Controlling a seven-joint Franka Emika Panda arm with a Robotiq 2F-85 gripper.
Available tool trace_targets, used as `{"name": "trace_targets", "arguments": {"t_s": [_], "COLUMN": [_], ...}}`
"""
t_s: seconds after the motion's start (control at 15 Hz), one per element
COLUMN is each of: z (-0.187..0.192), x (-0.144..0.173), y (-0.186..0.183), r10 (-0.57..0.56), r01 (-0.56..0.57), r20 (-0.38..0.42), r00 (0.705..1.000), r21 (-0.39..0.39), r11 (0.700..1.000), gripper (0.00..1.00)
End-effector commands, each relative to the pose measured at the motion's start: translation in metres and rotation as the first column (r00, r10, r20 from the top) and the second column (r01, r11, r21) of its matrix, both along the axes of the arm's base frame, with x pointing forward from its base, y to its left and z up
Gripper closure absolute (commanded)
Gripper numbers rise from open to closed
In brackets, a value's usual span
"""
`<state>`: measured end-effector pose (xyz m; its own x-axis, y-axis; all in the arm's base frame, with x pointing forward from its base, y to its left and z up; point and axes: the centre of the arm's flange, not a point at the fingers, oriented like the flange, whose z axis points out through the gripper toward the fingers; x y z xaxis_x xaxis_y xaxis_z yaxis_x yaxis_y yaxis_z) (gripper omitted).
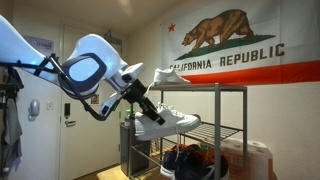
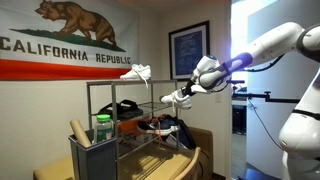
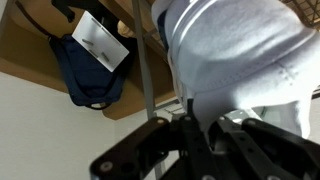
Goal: Move the right sneaker, on the top shelf to the shelf beneath it
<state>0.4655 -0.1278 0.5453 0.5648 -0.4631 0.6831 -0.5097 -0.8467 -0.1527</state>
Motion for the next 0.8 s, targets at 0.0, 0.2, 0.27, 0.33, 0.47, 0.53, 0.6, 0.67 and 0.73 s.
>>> {"name": "trace_targets", "arguments": {"t_s": [0.0, 0.2, 0.27, 0.33, 0.47, 0.53, 0.6, 0.67, 0.73], "z": [0.003, 0.003, 0.004, 0.006, 0.012, 0.015, 0.016, 0.018, 0.017], "x": [0.033, 0.050, 0.056, 0.061, 0.071, 0.077, 0.082, 0.087, 0.093], "y": [0.001, 0.005, 0.005, 0.006, 0.006, 0.006, 0.007, 0.007, 0.007], "r10": [-0.036, -0.046, -0.049, -0.054, -0.062, -0.066, -0.068, -0.072, -0.073], "r01": [0.034, 0.043, 0.047, 0.051, 0.059, 0.064, 0.066, 0.071, 0.073], "r20": [0.071, 0.091, 0.097, 0.103, 0.117, 0.123, 0.130, 0.136, 0.140], "r00": [0.997, 0.995, 0.994, 0.993, 0.991, 0.990, 0.989, 0.988, 0.987], "r21": [0.019, 0.028, 0.031, 0.031, 0.026, 0.022, 0.017, 0.012, 0.006], "r11": [0.999, 0.999, 0.998, 0.998, 0.998, 0.998, 0.998, 0.997, 0.997], "gripper": [0.94, 0.94, 0.94, 0.94, 0.94, 0.94, 0.94, 0.94, 0.94]}}
